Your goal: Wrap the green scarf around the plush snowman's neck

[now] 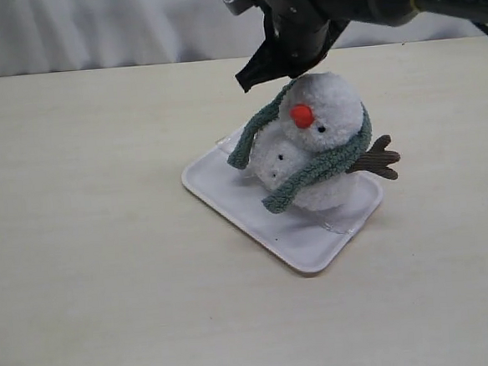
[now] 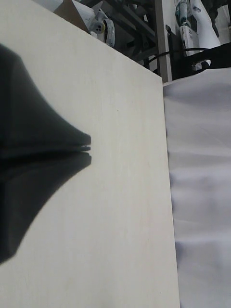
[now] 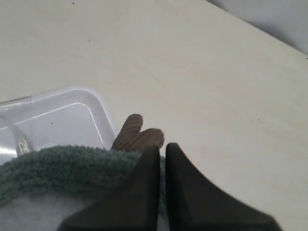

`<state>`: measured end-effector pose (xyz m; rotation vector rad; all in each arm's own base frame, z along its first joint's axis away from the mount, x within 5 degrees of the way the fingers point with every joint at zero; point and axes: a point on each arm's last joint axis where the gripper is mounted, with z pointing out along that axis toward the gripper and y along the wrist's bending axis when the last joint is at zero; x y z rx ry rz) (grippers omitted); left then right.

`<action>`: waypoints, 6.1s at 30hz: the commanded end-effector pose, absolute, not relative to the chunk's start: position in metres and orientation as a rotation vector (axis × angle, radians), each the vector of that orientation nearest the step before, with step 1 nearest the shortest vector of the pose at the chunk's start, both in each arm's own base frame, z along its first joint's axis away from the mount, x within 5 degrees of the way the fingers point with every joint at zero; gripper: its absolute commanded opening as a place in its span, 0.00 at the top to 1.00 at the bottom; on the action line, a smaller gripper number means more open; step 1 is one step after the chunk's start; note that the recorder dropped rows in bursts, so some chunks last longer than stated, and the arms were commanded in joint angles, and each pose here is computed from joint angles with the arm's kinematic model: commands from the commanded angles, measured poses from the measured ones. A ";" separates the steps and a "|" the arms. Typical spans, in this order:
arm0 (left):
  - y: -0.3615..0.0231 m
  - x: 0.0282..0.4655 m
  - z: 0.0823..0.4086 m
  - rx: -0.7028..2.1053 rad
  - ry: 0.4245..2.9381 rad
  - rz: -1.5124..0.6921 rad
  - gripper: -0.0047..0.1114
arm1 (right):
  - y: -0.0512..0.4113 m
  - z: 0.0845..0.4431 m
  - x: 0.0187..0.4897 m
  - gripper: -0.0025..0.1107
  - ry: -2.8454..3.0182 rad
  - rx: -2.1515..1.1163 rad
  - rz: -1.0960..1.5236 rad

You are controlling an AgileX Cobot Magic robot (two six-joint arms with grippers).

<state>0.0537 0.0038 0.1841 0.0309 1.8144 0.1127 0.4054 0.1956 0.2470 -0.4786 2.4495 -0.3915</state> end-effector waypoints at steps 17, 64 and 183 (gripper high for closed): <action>0.004 0.054 0.184 0.025 1.807 0.113 0.96 | 0.193 0.251 0.378 0.94 2.728 -0.645 -0.237; 0.004 0.054 0.184 0.025 1.807 0.113 0.96 | 0.311 0.207 0.344 0.56 1.895 -1.941 -1.010; 0.004 0.054 0.184 0.025 1.807 0.113 0.96 | 0.271 0.139 0.308 0.94 1.897 -2.433 -1.109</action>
